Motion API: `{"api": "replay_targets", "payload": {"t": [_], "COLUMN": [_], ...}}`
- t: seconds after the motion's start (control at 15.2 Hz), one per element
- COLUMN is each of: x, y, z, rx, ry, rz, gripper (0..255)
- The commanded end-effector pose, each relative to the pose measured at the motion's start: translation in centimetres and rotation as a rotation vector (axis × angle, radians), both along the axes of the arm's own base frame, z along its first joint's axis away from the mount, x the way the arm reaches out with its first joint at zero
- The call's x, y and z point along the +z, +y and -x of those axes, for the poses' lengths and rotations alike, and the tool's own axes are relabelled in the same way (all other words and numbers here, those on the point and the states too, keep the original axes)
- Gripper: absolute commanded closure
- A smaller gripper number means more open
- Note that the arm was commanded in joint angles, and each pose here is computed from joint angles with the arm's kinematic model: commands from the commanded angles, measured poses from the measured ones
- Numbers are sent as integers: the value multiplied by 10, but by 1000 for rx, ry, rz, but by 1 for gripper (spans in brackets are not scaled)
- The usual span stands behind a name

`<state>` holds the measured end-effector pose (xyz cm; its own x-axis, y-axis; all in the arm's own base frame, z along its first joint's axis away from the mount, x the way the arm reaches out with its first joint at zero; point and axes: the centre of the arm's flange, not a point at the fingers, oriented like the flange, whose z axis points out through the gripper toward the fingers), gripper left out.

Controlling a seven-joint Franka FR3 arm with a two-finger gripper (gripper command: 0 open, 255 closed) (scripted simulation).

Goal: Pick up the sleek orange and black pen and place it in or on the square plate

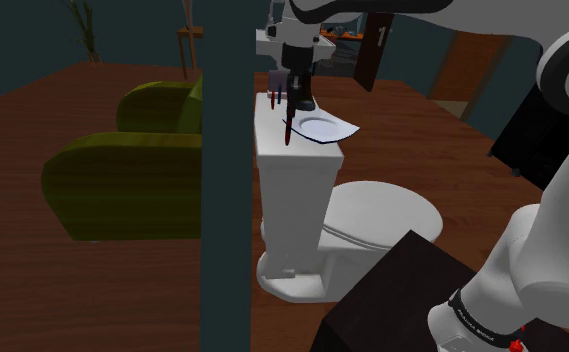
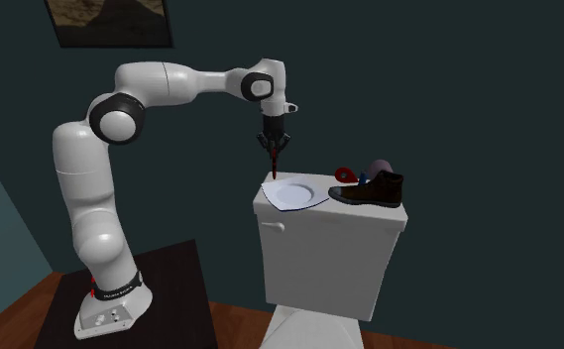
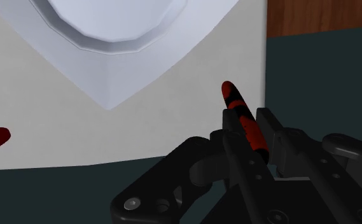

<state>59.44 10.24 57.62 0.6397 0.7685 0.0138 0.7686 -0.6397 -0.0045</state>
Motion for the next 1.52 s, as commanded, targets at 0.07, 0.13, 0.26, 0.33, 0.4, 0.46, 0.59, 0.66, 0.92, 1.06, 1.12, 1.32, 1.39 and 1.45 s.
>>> {"api": "replay_targets", "payload": {"t": [0.07, 0.13, 0.26, 0.33, 0.4, 0.46, 0.59, 0.66, 0.92, 1.06, 1.12, 1.32, 1.39, 1.45], "x": [13, 19, 29, 35, 40, 45, 56, 61, 82, 93, 94, 104, 108, 111], "y": [0, 0, 0, 0, 0, 0, 0, 0, 0, 0, 0, -38, -51, -63], "z": [0, 0, 0, 0, 0, 0, 0, 0, 0, 0, 0, -2, -3, -4], "rx": [0, 0, 0, 0, 0, 0, 0, 0, 0, 0, 0, 0, 0, 0], "ry": [0, 0, 0, 0, 0, 0, 0, 0, 0, 0, 0, 0, 0, 0], "rz": [0, 0, 0, 0, 0, 0, 0, 0, 0, 0, 0, 0, 0, 0], "gripper": [255, 255, 255, 255, 255, 255, 255, 255, 255, 255, 255, 255, 255, 255]}}
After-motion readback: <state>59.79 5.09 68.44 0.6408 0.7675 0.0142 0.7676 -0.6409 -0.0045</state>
